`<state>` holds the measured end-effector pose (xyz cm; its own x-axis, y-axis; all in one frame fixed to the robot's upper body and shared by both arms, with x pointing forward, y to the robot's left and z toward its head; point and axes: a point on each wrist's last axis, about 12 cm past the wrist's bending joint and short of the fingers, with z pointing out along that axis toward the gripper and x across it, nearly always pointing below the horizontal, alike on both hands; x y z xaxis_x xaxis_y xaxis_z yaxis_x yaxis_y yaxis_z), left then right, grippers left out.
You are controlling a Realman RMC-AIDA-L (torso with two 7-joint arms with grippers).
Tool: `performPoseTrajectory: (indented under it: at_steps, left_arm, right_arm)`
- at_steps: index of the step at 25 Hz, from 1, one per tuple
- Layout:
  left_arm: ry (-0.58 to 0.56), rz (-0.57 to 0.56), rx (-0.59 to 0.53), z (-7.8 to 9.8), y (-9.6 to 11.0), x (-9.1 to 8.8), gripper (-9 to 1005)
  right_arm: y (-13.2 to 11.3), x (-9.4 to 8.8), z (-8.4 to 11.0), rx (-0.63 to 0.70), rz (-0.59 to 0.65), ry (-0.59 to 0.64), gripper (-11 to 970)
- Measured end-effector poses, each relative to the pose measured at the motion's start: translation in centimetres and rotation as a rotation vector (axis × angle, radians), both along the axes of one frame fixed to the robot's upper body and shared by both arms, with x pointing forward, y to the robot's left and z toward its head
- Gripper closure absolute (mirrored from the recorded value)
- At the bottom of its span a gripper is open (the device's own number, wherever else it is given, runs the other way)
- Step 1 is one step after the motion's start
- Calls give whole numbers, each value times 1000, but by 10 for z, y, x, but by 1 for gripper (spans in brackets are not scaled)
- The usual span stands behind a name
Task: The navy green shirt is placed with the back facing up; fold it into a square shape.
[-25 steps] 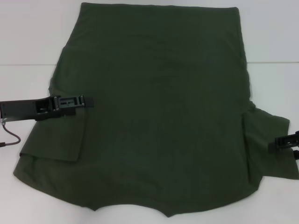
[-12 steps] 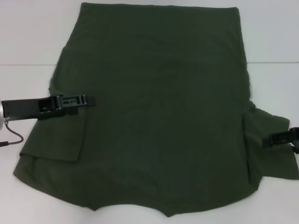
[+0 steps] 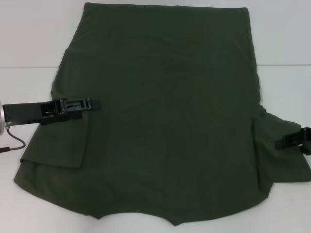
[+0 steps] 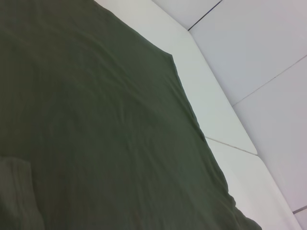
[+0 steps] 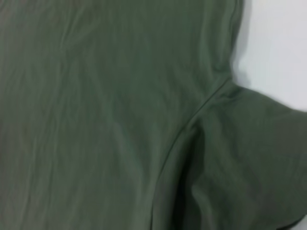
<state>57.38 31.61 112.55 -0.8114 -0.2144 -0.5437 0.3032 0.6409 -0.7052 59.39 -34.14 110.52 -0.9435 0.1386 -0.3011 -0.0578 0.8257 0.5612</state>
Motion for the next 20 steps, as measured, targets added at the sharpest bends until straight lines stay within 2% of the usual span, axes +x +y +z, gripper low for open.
performPoseTrajectory:
  at_steps: [5,10,16,20]
  left_arm:
    - [1,4,0,0,0,0,87]
    - [2,8,-1,1,0,1,87]
    - [2,10,0,1,1,1,87]
    - [1,13,-1,2,2,1,87]
  right_arm:
    - [-3,-2,-1,-2,-7,4,379]
    - [-4,-3,-2,-4,-8,6,620]
    - [-5,-2,-3,-18,-8,4,859]
    - [-10,-2,-3,-51,-16,2,927]
